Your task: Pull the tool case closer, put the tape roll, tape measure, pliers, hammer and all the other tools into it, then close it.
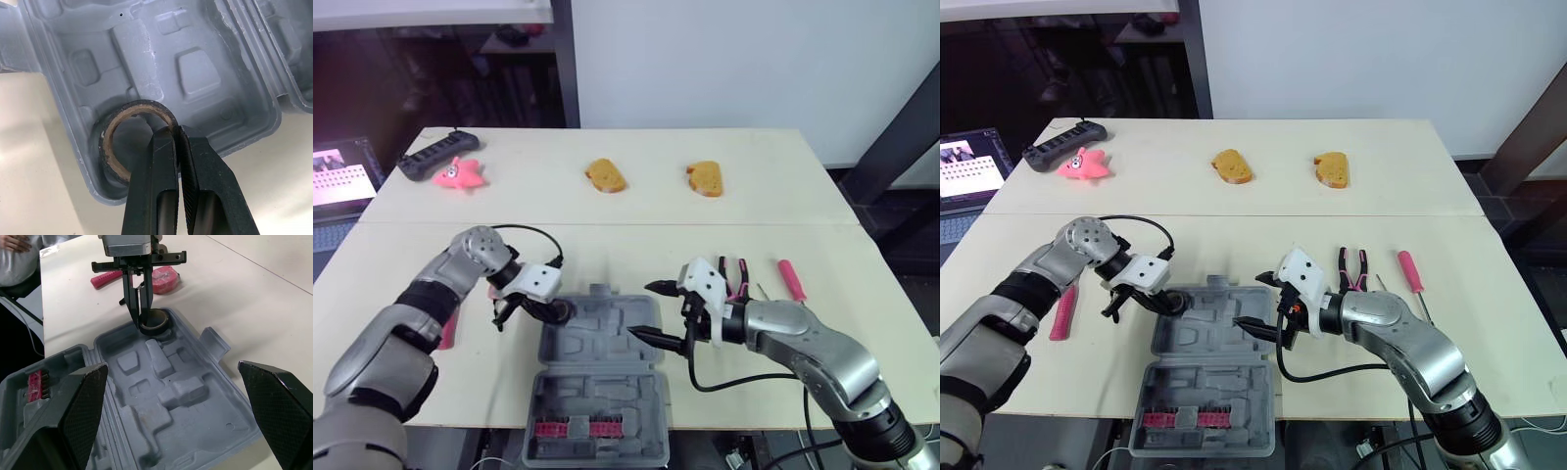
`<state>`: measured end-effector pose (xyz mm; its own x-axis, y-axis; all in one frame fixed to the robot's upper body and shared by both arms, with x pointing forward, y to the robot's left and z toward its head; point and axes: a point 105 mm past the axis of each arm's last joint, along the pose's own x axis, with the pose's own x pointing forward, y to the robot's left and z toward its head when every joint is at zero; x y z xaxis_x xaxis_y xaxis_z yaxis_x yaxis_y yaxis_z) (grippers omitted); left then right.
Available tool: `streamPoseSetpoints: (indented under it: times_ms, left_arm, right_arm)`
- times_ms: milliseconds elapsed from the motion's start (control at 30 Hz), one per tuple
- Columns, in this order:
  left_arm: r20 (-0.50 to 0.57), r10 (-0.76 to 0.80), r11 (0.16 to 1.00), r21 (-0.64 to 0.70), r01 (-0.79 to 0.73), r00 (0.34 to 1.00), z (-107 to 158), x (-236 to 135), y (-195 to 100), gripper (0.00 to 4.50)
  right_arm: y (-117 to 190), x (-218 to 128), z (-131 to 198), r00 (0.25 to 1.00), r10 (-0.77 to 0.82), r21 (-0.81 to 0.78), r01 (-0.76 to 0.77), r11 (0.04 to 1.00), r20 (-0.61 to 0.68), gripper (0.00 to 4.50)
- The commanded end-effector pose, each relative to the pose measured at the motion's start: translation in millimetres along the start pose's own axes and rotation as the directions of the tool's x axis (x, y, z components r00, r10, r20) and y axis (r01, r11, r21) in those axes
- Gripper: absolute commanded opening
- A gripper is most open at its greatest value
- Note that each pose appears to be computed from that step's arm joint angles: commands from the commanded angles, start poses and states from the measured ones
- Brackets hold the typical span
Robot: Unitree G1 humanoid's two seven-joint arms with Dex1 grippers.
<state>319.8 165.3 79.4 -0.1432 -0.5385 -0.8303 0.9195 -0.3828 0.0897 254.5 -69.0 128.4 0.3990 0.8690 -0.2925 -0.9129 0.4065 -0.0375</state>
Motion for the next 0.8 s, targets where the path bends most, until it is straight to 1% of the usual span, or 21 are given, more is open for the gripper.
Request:
streamPoseSetpoints:
  times_ms: [33, 167, 300, 400, 667, 733, 800]
  left_arm:
    - [0.003, 0.029, 0.999, 0.016, -0.029, 1.000, 3.3, -7.2, 5.3, 1.92]
    - [0.020, 0.049, 0.998, 0.033, -0.050, 0.999, 8.9, -10.6, 9.5, 3.93]
    - [0.040, 0.076, 0.996, 0.037, -0.077, 0.996, 14.5, -17.7, 13.6, 3.93]
    - [0.038, 0.083, 0.996, 0.037, -0.084, 0.996, 14.0, -21.3, 11.9, 3.93]
    - [0.139, 0.166, 0.985, -0.067, -0.158, 0.976, 9.6, -29.6, 5.6, 3.93]
    - [0.182, 0.204, 0.977, -0.099, -0.189, 0.962, 10.0, -29.8, 6.5, 3.93]
    - [0.227, 0.230, 0.970, -0.129, -0.205, 0.946, 12.3, -29.0, 6.9, 3.42]
  right_arm:
    - [1.5, -2.6, 13.2, 0.999, -0.002, -0.035, 0.003, 0.999, 0.049, 4.50]
    - [1.6, -2.8, 13.3, 0.999, -0.001, -0.035, 0.003, 0.999, 0.050, 4.50]
    - [2.1, -2.8, 12.8, 0.999, 0.001, -0.032, 0.000, 0.999, 0.048, 4.50]
    - [2.4, -2.8, 12.5, 0.999, 0.003, -0.030, -0.001, 1.000, 0.048, 4.50]
    - [1.8, -2.4, 12.5, 0.999, -0.001, -0.030, 0.003, 1.000, 0.050, 4.50]
    - [1.8, -2.4, 12.7, 0.999, -0.002, -0.029, 0.004, 1.000, 0.051, 4.50]
    - [1.9, -2.5, 12.3, 0.999, -0.002, -0.029, 0.004, 1.000, 0.050, 4.50]
